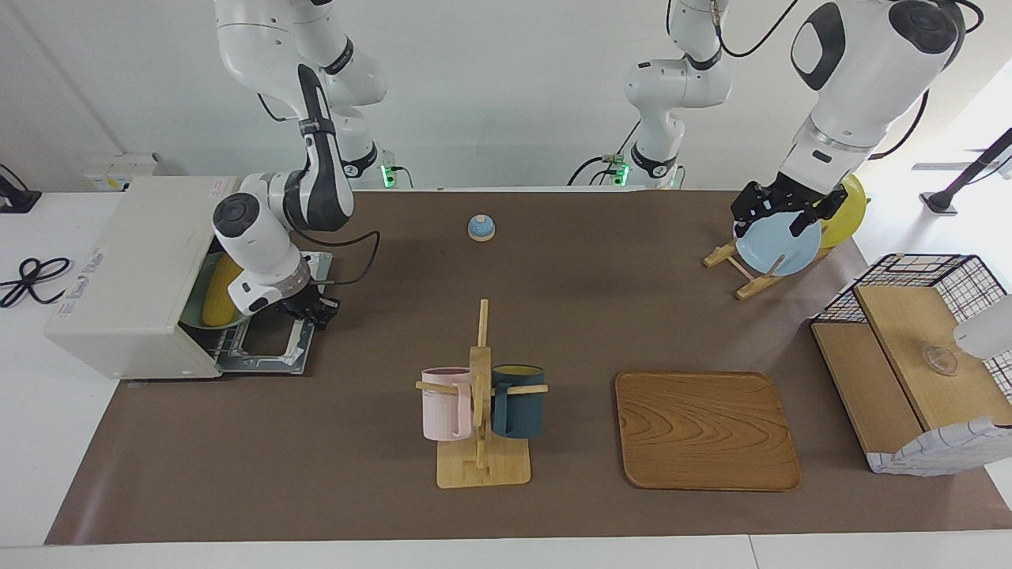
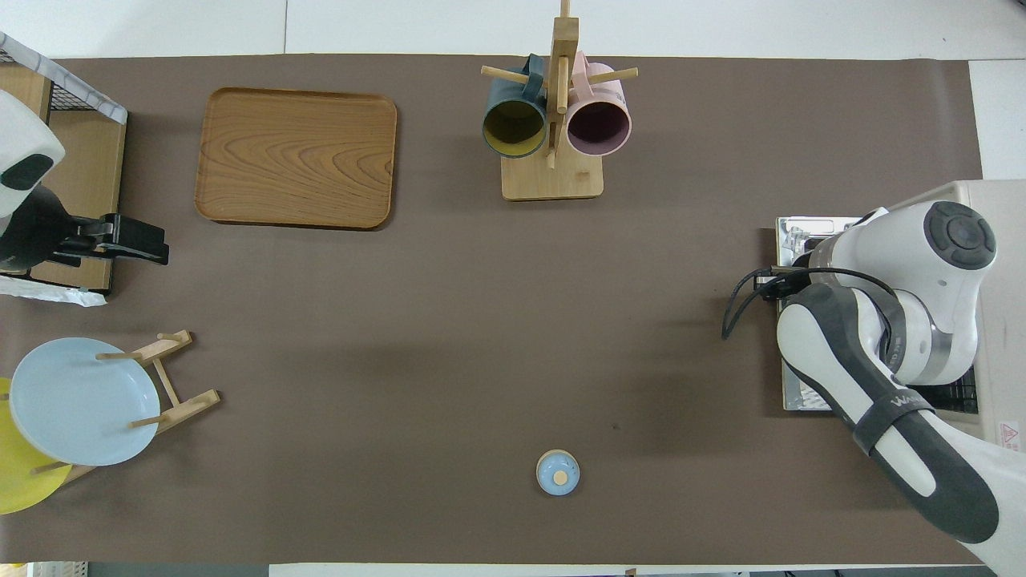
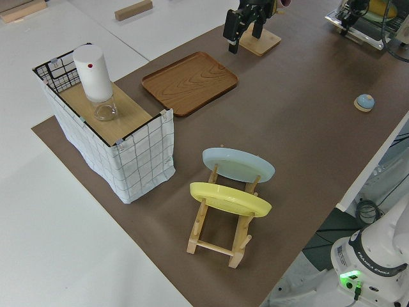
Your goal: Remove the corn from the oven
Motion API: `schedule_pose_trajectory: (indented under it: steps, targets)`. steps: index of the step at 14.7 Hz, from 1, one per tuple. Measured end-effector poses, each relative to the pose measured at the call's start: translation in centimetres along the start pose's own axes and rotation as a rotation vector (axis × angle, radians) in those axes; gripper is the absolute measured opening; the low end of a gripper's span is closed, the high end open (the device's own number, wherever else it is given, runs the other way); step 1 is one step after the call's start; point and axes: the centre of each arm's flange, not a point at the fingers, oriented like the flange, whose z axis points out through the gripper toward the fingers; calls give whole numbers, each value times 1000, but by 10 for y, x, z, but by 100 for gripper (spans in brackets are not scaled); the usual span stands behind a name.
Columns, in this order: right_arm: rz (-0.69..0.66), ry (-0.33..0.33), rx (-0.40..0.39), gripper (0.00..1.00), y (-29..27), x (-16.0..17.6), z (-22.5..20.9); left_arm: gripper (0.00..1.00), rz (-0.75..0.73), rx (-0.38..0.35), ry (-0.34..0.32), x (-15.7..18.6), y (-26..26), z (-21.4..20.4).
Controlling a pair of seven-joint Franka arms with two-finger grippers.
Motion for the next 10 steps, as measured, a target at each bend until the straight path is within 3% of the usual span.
schedule_pose_trajectory:
  steps: [4,7,10]
  targets:
    - [4,23,15,1,-6,9,-14,100,1,0,-2,-1,0,2]
    - [-15,-14,19,4,-18,22,-50,100,1,0,-1,-1,0,1]
    - [-6,-76,16,31,-12,18,-86,100,1,0,2,-2,0,-1]
